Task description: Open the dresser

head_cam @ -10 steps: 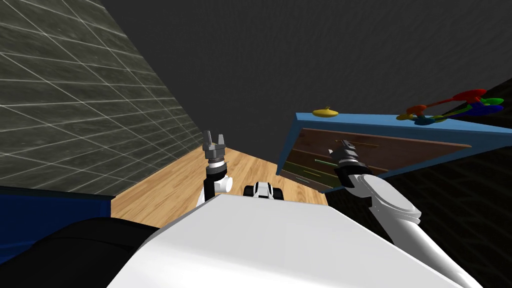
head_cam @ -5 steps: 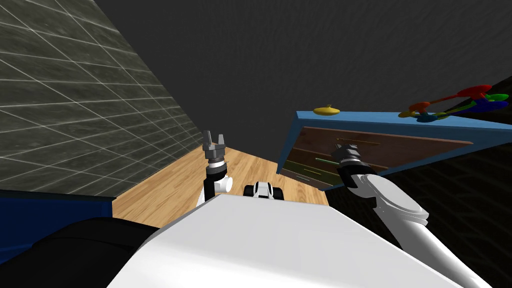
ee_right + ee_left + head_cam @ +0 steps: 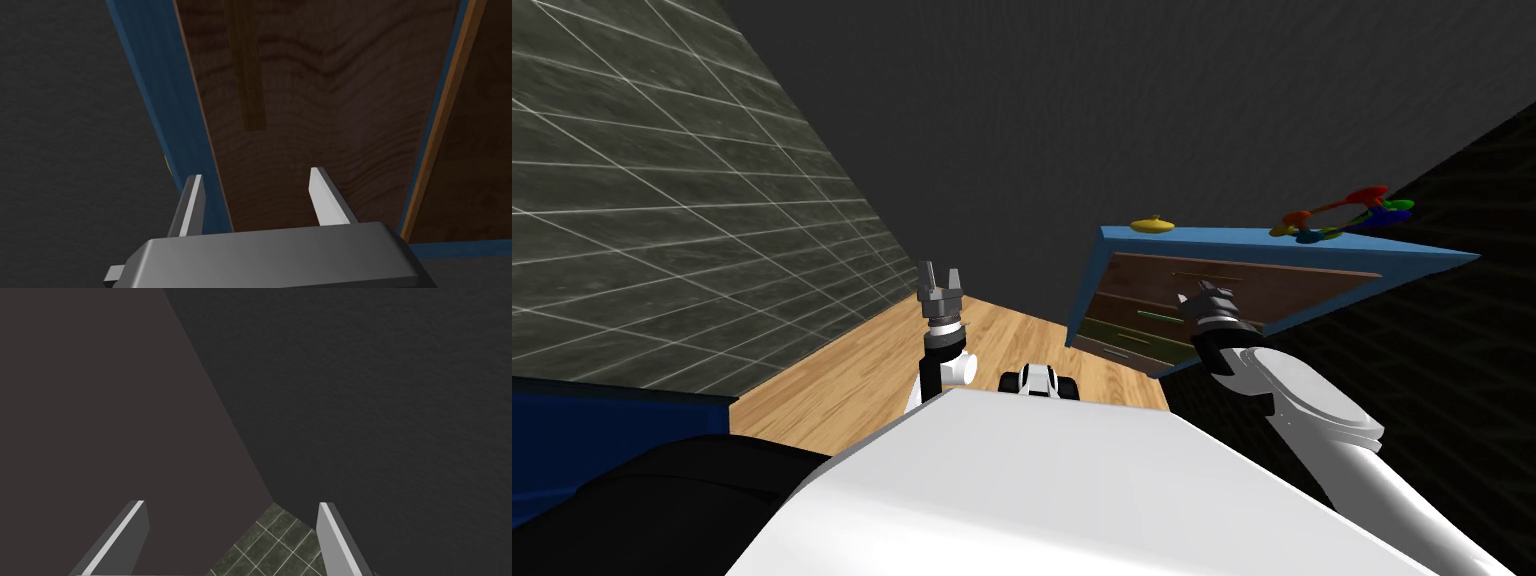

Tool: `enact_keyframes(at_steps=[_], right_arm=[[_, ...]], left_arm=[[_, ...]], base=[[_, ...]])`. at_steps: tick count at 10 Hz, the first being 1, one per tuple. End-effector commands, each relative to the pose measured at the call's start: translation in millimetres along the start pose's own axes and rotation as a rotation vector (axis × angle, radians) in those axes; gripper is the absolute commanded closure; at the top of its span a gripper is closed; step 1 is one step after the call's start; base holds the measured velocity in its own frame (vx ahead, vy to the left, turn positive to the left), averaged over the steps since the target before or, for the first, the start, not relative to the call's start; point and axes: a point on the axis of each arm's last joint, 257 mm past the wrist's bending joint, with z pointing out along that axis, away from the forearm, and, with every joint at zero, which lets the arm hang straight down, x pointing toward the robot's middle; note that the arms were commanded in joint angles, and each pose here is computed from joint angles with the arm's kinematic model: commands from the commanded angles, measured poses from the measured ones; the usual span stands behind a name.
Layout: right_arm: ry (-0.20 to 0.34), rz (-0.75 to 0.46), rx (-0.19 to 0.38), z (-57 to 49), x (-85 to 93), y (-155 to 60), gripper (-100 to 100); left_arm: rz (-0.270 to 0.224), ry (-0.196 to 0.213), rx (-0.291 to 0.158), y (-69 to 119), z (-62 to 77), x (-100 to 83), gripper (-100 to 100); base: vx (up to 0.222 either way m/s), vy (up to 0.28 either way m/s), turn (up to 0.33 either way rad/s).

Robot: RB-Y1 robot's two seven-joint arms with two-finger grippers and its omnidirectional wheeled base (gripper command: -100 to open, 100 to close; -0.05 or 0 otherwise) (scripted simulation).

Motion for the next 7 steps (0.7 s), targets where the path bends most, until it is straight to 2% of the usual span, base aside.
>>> enact_keyframes(at_steps=[1,3,4,5,6,7], right_arm=[[0.025,0.064,-0.003,6.6,18.1,-4,-100],[0.041,0.104,-0.003,10.9,29.3,-8,-100],[0.035,0.089,-0.003,7.7,25.7,-7,-100],[0.039,0.093,-0.002,10.8,34.3,-14,-100],[0.038,0.091,-0.002,9.5,31.0,-11,-100],[0.038,0.092,-0.002,9.7,31.6,-12,100]], left_arm=[[0.000,0.000,0.000,0.0,0.0,0.0,0],[0.000,0.000,0.000,0.0,0.0,0.0,0],[0.000,0.000,0.000,0.0,0.0,0.0,0],[0.000,0.000,0.000,0.0,0.1,0.0,0],[0.000,0.000,0.000,0.0,0.0,0.0,0],[0.000,0.000,0.000,0.0,0.1,0.0,0]], base=[[0.134,0.005,0.010],[0.120,0.011,0.006],[0.050,0.001,0.003],[0.093,-0.006,0.021],[0.057,-0.006,0.007],[0.008,-0.001,0.000]])
